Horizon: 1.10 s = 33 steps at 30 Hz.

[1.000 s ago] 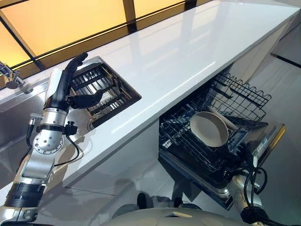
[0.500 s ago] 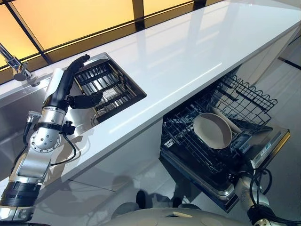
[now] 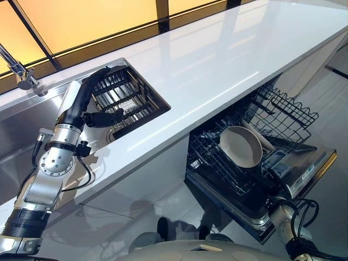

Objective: Pick up plates and place into dishwasher.

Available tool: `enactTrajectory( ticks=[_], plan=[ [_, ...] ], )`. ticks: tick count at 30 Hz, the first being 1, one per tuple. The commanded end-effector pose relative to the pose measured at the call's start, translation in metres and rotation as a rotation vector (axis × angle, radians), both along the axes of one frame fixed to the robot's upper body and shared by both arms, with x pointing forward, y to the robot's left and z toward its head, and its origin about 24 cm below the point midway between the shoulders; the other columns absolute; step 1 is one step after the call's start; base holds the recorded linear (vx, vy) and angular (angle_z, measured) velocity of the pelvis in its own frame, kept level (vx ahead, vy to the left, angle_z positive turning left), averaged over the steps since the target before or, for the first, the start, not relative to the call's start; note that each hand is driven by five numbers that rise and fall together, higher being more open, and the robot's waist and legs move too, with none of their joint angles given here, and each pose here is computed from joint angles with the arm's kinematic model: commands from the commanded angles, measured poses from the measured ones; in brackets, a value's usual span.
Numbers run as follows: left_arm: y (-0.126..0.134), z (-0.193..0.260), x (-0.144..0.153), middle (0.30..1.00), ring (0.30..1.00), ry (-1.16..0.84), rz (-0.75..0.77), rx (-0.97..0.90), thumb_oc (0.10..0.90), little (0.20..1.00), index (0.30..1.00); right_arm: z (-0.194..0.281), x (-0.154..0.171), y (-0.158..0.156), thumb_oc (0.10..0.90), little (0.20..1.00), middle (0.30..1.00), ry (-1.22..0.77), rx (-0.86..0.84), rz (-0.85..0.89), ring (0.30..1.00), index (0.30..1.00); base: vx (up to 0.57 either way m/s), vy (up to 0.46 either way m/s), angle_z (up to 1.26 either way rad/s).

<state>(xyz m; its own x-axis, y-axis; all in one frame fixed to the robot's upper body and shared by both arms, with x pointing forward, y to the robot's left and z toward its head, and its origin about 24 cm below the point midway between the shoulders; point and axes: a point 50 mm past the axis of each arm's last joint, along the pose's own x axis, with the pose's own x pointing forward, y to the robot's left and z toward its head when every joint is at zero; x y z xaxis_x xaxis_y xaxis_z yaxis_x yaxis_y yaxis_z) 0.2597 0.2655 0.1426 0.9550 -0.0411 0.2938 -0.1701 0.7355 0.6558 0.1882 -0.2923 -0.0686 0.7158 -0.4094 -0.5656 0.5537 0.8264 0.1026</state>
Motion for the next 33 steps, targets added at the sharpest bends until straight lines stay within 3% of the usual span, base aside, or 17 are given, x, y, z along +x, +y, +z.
enactTrajectory(
  ticks=[1, 7, 16, 33],
  plan=[
    [-0.017, 0.053, 0.017, 0.900, 0.900, -0.265, -0.056, -0.014, 0.800, 0.900, 0.900, 0.107, 0.108, 0.066, 0.800, 0.900, 0.900, -0.586, 0.021, 0.320, 0.900, 0.900, 0.13, 0.046, 0.03],
    [-0.025, 0.051, 0.022, 0.900, 0.900, -0.250, -0.089, -0.016, 0.800, 0.900, 0.900, 0.145, 0.137, 0.089, 0.800, 0.900, 0.900, -0.696, -0.056, 0.381, 0.900, 0.900, 0.12, 0.041, 0.07],
    [-0.036, 0.058, 0.029, 0.900, 0.900, -0.261, -0.154, -0.025, 0.800, 0.900, 0.900, 0.198, 0.172, 0.096, 0.800, 0.900, 0.900, -0.806, -0.140, 0.342, 0.900, 0.900, 0.06, 0.020, 0.21],
    [-0.035, 0.061, 0.032, 0.900, 0.900, -0.258, -0.166, -0.024, 0.800, 0.900, 0.900, 0.201, 0.177, 0.083, 0.800, 0.900, 0.900, -0.798, -0.171, 0.317, 0.900, 0.900, 0.01, 0.002, 0.05]
  ],
)
